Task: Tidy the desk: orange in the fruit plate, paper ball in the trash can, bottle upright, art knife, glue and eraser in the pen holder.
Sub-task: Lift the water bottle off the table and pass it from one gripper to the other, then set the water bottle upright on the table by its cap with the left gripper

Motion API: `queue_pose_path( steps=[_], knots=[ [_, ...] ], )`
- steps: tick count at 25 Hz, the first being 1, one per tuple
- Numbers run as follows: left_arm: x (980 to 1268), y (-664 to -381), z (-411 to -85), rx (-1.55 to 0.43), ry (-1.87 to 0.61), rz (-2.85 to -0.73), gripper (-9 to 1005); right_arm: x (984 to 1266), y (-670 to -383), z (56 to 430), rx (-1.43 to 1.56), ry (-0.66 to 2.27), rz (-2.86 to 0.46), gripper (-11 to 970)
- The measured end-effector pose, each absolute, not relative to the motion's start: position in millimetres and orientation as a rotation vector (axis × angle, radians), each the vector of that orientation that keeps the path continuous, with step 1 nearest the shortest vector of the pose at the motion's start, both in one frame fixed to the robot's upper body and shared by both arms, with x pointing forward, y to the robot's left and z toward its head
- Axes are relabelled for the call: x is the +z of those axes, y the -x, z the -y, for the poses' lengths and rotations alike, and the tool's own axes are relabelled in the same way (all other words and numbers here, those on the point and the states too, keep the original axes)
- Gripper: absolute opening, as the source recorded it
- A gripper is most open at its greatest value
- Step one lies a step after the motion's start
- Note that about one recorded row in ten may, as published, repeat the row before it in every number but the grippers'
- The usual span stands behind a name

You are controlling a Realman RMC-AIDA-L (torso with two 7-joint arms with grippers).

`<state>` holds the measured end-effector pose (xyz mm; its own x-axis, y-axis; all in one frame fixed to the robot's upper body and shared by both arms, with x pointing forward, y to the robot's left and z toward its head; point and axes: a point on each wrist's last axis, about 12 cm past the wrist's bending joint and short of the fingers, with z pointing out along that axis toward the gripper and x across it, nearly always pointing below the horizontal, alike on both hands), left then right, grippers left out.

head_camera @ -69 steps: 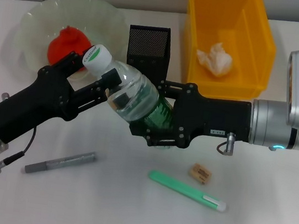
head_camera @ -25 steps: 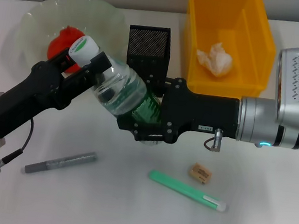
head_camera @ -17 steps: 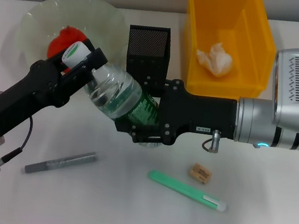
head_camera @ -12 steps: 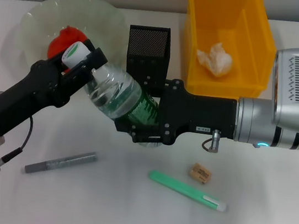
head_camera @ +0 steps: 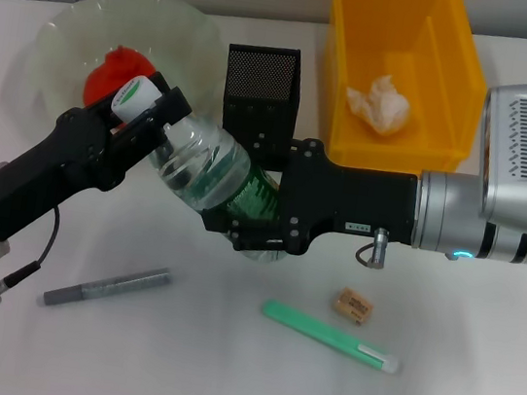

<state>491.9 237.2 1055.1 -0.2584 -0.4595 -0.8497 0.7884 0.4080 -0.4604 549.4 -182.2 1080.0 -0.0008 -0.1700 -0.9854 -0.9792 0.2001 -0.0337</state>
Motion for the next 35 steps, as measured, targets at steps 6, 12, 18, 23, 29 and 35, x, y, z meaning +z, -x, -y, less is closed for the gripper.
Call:
queue_pose_path(
  steps=[6, 12, 18, 23, 29, 35],
  knots=[
    [1056.4, -492.4, -236.5, -1.228, -0.333, -1.372, 443, 1077.8, -544.9, 181.2, 0.964, 1.209, -1.393, 812],
    [1057.6, -492.7, -235.7, -1.233, -0.339, -1.365, 442, 1072.6, -538.4, 178.8, 0.974, 1.235, -1.378, 814],
    [1060.3, -494.3, -236.1, -1.232, -0.351, -1.348, 441, 1075.4, -537.2, 180.0, 0.995, 1.208, -1.361, 815],
    [1060.2, -494.2, -235.9, -1.226, -0.362, -1.348, 443, 1077.0, -535.1, 183.5, 1.011, 1.187, -1.351, 818],
    [1061.8, -495.5, -236.6, -1.221, -0.386, -1.343, 443, 1076.1, -533.5, 187.7, 1.007, 1.173, -1.357, 825],
    [1063.6, -496.9, -236.7, -1.199, -0.422, -1.33, 442, 1075.3, -531.3, 192.4, 1.011, 1.143, -1.368, 825]
  ],
)
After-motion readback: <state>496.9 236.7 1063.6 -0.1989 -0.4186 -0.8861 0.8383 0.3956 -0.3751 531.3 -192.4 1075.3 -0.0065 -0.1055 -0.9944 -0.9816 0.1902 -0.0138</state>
